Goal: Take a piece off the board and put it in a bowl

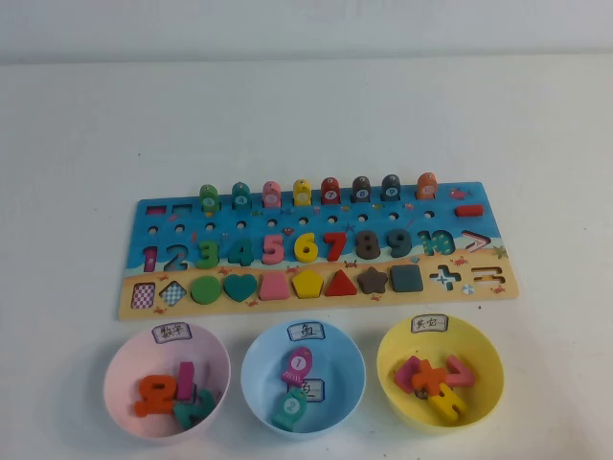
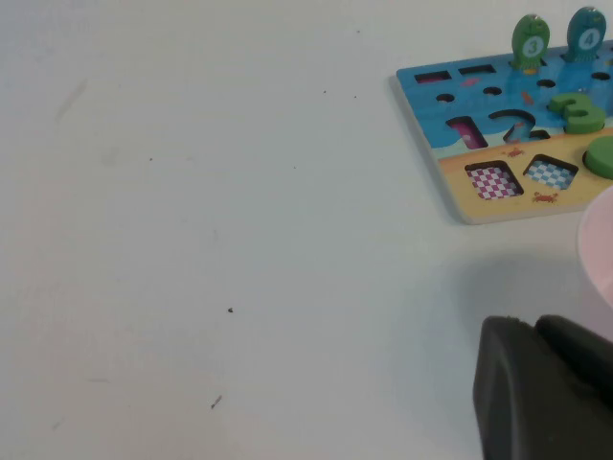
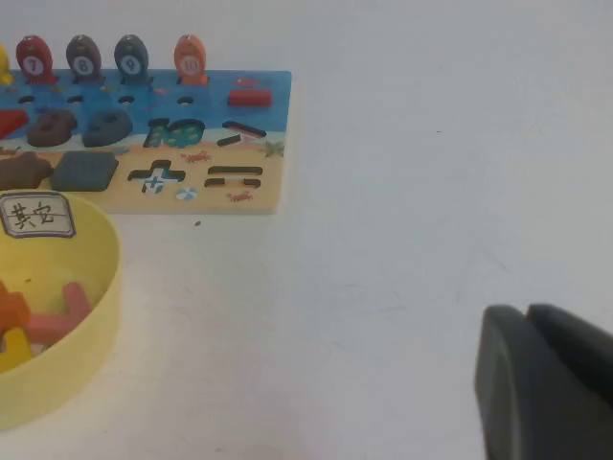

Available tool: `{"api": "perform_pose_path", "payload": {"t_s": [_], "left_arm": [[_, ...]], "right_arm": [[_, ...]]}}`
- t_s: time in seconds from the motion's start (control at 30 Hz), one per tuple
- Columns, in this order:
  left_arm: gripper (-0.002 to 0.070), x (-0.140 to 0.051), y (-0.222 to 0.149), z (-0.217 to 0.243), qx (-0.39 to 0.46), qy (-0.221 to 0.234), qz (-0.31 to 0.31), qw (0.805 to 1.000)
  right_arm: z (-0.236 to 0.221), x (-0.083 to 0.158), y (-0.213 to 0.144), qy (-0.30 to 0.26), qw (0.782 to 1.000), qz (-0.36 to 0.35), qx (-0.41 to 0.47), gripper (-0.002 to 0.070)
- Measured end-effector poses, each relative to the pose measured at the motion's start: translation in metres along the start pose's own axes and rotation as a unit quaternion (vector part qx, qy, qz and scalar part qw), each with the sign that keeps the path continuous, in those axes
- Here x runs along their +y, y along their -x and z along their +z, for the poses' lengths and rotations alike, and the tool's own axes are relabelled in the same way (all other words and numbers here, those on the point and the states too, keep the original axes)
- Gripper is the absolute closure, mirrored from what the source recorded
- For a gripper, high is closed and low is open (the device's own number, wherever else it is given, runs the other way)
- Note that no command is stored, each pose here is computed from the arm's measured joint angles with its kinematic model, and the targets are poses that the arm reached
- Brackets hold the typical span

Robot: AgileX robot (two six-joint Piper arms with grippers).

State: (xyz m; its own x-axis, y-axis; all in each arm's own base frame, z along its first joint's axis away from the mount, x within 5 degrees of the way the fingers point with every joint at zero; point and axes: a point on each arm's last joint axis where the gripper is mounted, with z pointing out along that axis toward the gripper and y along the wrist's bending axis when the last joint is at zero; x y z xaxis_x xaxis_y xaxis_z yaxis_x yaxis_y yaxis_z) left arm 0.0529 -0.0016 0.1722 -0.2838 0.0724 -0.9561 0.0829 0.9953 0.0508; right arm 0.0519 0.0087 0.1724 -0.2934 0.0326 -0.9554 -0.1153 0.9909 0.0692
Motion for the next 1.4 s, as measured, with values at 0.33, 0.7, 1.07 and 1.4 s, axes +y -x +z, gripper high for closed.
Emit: {"api": "perform_pose_path", "payload": {"t_s": [0.33,0.7,1.07,1.4], "left_arm": [[0.0678,0.0,0.0,0.0,0.0,0.0,0.001,1.0],[0.0678,0.0,0.0,0.0,0.0,0.0,0.001,1.0],[0.0678,0.0,0.0,0.0,0.0,0.0,0.001,1.0],[0.0678,0.0,0.0,0.0,0.0,0.0,0.001,1.0]], "right_arm": [[0.0,0.0,0.0,0.0,1.0,0.0,0.0,0.0694],[0.0,0.0,0.0,0.0,1.0,0.0,0.0,0.0694],[0.0,0.005,0.008,0.032,0.994,0.099,-0.039,0.0694],[-0.003,0.005,0.024,0.062,0.955,0.266,-0.119,0.0694]]}}
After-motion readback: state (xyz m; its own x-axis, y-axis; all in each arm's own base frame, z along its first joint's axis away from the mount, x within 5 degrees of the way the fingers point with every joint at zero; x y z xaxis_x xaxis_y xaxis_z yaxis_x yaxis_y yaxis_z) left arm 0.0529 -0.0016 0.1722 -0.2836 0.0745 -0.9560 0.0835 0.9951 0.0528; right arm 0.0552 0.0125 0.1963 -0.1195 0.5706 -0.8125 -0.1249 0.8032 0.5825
